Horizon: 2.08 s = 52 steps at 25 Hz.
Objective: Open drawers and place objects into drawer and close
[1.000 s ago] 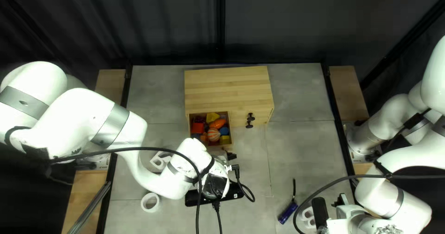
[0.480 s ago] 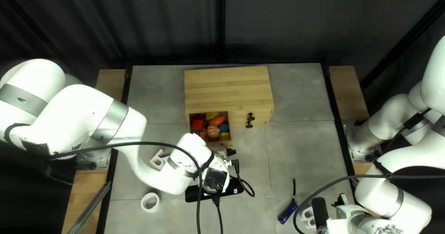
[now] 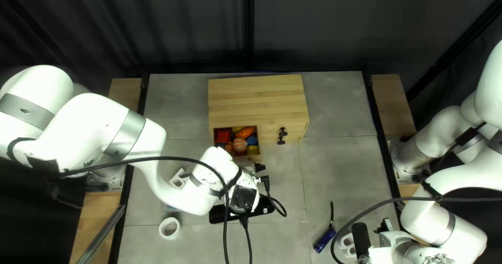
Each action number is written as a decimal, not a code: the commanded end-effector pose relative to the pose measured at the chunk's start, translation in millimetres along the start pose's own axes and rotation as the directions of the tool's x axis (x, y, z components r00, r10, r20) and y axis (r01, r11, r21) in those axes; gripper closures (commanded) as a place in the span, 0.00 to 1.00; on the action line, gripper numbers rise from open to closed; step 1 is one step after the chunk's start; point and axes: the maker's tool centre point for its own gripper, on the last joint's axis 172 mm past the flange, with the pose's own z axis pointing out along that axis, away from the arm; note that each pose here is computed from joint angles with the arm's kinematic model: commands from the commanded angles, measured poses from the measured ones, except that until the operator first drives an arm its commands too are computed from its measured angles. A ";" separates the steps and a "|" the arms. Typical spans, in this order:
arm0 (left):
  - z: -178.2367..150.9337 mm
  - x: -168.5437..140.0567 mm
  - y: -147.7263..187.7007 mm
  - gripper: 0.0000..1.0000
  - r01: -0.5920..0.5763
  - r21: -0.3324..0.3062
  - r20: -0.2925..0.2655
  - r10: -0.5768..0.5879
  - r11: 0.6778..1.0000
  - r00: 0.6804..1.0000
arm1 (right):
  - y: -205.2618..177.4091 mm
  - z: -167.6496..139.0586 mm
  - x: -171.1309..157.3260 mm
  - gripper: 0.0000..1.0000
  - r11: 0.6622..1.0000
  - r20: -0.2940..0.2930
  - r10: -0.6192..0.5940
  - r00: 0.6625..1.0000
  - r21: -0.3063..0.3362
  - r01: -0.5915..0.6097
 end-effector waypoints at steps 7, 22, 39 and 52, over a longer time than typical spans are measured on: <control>3.6 -4.4 -0.4 0.00 0.001 0.000 0.013 -0.001 1.000 1.000 | 0.0 0.0 0.0 0.00 1.000 0.000 0.000 1.000 0.000 0.000; 19.0 -28.2 -4.5 0.00 0.020 -0.007 0.024 -0.020 1.000 1.000 | 0.0 0.0 0.0 0.00 1.000 0.000 0.000 1.000 0.000 0.000; 26.3 -48.1 -2.0 0.00 0.043 -0.018 0.042 -0.043 0.999 0.998 | 0.0 0.0 0.0 0.00 1.000 0.000 0.000 1.000 0.000 0.000; 32.8 -58.1 -5.1 0.00 0.046 -0.016 0.054 -0.045 0.999 0.998 | 0.0 0.0 0.0 0.00 1.000 0.000 0.000 1.000 0.000 0.000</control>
